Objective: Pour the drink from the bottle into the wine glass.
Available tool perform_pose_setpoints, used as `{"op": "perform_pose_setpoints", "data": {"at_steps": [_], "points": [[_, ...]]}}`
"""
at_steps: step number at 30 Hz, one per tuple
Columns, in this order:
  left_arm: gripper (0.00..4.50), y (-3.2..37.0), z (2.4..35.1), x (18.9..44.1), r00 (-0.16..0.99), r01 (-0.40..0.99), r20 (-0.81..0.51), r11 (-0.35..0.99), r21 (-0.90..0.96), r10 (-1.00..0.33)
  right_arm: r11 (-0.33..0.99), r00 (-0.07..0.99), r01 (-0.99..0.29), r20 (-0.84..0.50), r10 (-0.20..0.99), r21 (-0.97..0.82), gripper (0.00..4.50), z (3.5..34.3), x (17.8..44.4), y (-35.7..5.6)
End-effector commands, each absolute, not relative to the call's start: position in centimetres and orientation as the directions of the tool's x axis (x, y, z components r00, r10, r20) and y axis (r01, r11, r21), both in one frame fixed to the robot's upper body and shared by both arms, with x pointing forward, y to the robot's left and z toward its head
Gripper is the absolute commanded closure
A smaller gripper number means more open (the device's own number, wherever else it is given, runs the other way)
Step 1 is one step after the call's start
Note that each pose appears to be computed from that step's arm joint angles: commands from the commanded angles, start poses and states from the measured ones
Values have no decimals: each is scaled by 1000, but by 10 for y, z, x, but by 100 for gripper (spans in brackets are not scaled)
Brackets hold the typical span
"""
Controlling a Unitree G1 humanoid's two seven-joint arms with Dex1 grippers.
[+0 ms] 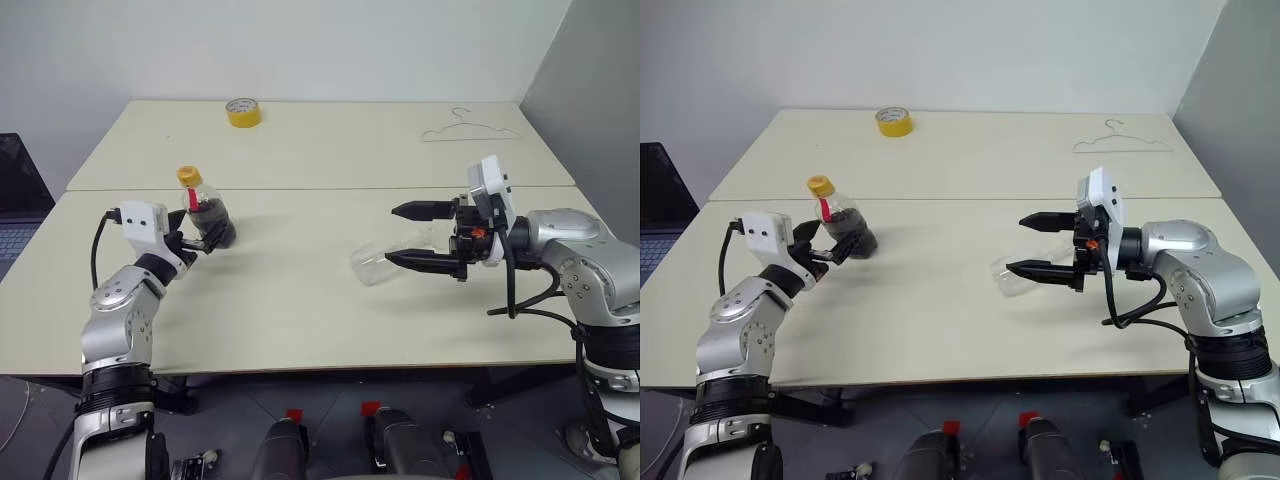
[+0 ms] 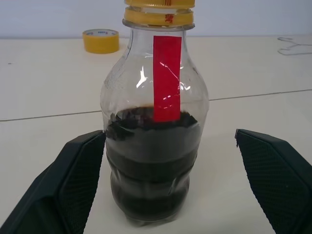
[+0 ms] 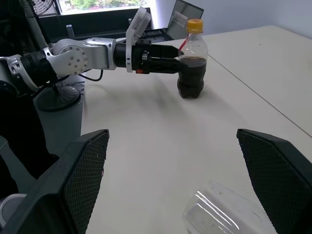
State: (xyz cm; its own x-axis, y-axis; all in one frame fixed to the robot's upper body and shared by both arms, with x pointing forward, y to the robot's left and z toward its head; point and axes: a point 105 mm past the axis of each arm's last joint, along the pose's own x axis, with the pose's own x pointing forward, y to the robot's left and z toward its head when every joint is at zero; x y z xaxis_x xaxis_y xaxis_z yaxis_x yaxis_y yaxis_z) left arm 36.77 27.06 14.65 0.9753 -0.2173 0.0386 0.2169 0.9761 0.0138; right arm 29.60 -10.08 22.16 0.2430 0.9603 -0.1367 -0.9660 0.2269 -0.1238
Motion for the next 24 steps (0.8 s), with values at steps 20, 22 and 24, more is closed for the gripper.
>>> {"op": "perform_pose_setpoints", "data": {"at_steps": [20,22,24], "points": [[0,263,148,404,980,181,92,983,-20,-179,191,210,-969,-116,971,-153,2,230,289,-90],[0,263,147,408,979,181,96,983,-25,-178,191,210,-969,-117,971,-154,2,231,289,-89],[0,264,146,411,979,180,98,983,-28,-177,191,210,-969,-116,971,-153,2,231,288,-89]]}}
